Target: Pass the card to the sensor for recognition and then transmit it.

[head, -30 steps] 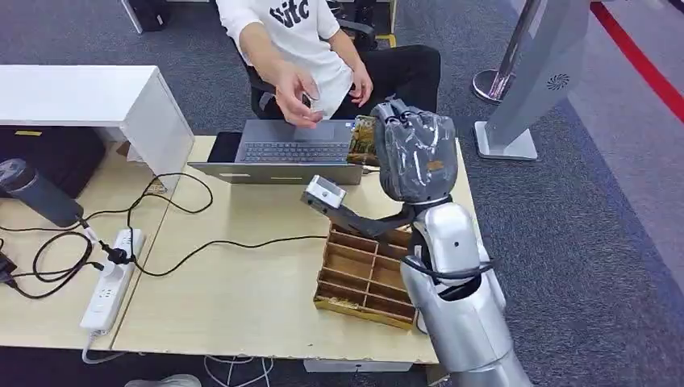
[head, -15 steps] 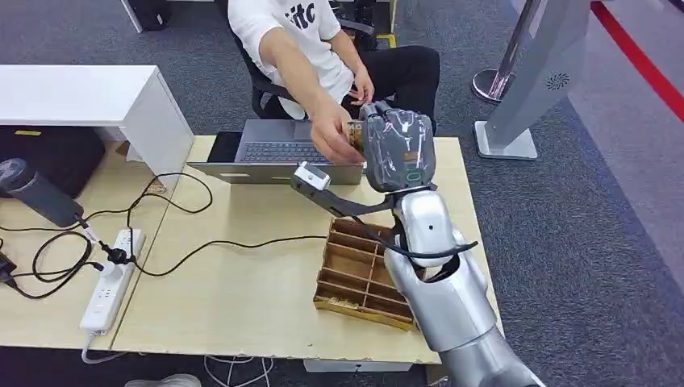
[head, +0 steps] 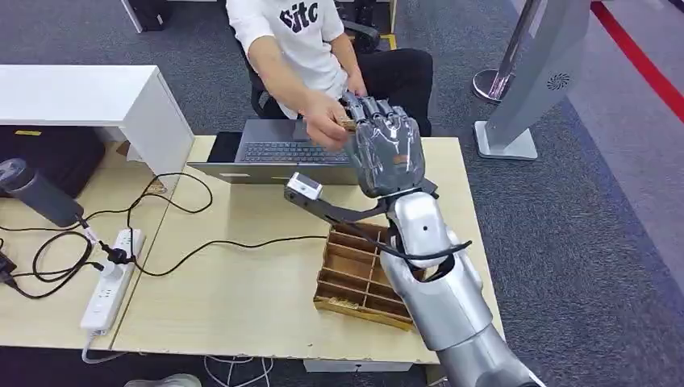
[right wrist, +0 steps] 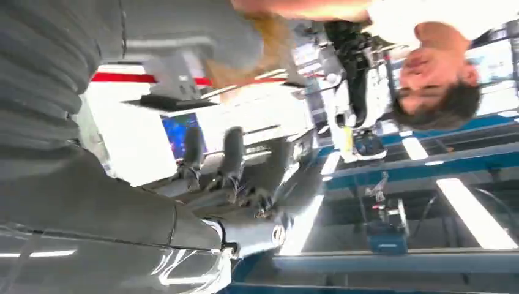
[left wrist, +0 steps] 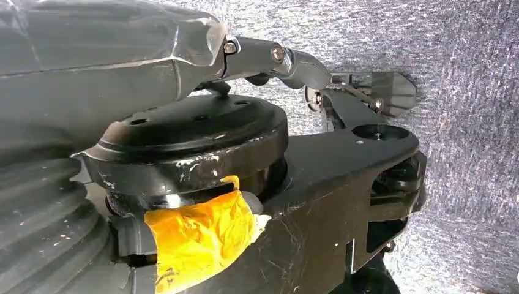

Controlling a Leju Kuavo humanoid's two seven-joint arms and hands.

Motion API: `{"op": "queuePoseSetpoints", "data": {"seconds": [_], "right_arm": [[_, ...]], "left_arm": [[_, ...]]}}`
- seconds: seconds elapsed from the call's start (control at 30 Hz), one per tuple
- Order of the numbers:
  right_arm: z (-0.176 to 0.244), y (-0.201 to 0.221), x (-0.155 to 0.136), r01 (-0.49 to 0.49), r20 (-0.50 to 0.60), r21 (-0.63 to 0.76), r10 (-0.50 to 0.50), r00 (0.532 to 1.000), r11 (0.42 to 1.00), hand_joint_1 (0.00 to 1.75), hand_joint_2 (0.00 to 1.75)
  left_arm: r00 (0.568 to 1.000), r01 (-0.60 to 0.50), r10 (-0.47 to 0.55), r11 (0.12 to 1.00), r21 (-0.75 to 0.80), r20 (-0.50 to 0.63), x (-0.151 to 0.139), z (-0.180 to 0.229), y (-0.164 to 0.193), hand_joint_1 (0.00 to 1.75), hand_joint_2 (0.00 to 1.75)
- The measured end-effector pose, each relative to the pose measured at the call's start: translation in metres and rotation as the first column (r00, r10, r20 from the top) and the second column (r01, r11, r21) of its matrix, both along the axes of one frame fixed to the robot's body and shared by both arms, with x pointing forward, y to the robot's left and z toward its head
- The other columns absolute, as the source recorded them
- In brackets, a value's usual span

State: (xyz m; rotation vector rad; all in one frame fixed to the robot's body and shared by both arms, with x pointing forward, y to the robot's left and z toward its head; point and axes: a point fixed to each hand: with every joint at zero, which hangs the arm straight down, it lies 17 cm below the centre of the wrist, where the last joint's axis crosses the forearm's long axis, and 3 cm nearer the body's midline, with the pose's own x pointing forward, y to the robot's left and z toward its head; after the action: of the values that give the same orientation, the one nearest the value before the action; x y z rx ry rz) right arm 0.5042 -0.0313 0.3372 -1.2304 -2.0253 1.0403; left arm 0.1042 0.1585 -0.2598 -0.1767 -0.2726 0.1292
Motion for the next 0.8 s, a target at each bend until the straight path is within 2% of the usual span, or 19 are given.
{"op": "queuePoseSetpoints", "data": {"seconds": [0.13, 0.23, 0.27, 0.37, 0.47, 0.57, 0.6, 0.63, 0.67, 0.73, 0.77, 0.8], "right_arm": [[-0.004, -0.012, 0.004, -0.021, -0.040, 0.075, 0.024, 0.999, 0.997, 0.00, 1.75], [-0.012, -0.029, 0.012, -0.053, -0.130, 0.233, 0.085, 0.988, 0.971, 0.00, 1.75], [-0.017, -0.037, 0.017, -0.051, -0.172, 0.309, 0.109, 0.979, 0.950, 0.00, 1.75], [-0.031, -0.084, 0.036, -0.018, -0.269, 0.594, 0.220, 0.938, 0.805, 0.00, 1.75], [-0.048, -0.153, 0.049, 0.069, -0.270, 0.797, 0.252, 0.929, 0.600, 0.00, 1.75], [-0.080, -0.233, 0.047, 0.159, -0.260, 0.907, 0.223, 0.940, 0.390, 0.00, 1.75], [-0.090, -0.257, 0.044, 0.176, -0.248, 0.937, 0.222, 0.943, 0.301, 0.00, 1.75], [-0.101, -0.284, 0.038, 0.177, -0.218, 0.967, 0.226, 0.949, 0.185, 0.00, 1.75], [-0.116, -0.317, 0.030, 0.163, -0.167, 0.986, 0.224, 0.960, 0.036, 0.00, 1.75], [-0.153, -0.376, 0.010, 0.116, -0.074, 0.968, 0.191, 0.979, -0.220, 0.00, 1.75], [-0.179, -0.412, -0.009, 0.086, -0.043, 0.942, 0.139, 0.989, -0.324, 0.00, 1.75], [-0.202, -0.434, -0.025, 0.073, -0.035, 0.917, 0.103, 0.994, -0.392, 0.00, 1.75]], "left_arm": [[1.000, -0.006, 0.006, 1.000, 0.001, -0.001, 0.000, 0.000, 0.000, 0.00, 1.75], [1.000, -0.023, 0.023, 1.000, 0.011, -0.004, 0.000, -0.001, 0.003, 0.00, 1.75], [0.999, -0.032, 0.032, 0.999, 0.014, -0.005, 0.001, -0.001, 0.004, 0.00, 1.75], [0.998, -0.059, 0.059, 0.998, 0.028, 0.002, 0.002, -0.001, 0.007, 0.00, 1.75], [0.998, -0.065, 0.064, 0.997, 0.035, 0.006, 0.002, -0.002, 0.008, 0.00, 1.75], [0.997, -0.071, 0.070, 0.997, 0.028, 0.016, 0.003, -0.001, 0.008, 0.00, 1.75], [0.997, -0.073, 0.072, 0.997, 0.026, 0.020, 0.004, -0.001, 0.009, 0.00, 1.75], [0.997, -0.074, 0.073, 0.997, 0.024, 0.023, 0.004, -0.001, 0.008, 0.00, 1.75], [0.997, -0.074, 0.073, 0.997, 0.023, 0.026, 0.005, 0.000, 0.008, 0.00, 1.75], [0.997, -0.076, 0.075, 0.997, 0.026, 0.027, 0.005, 0.000, 0.008, 0.00, 1.75], [0.997, -0.078, 0.077, 0.997, 0.026, 0.030, 0.006, 0.000, 0.008, 0.00, 1.75], [0.997, -0.078, 0.077, 0.997, 0.026, 0.031, 0.005, 0.000, 0.008, 0.00, 1.75]]}}
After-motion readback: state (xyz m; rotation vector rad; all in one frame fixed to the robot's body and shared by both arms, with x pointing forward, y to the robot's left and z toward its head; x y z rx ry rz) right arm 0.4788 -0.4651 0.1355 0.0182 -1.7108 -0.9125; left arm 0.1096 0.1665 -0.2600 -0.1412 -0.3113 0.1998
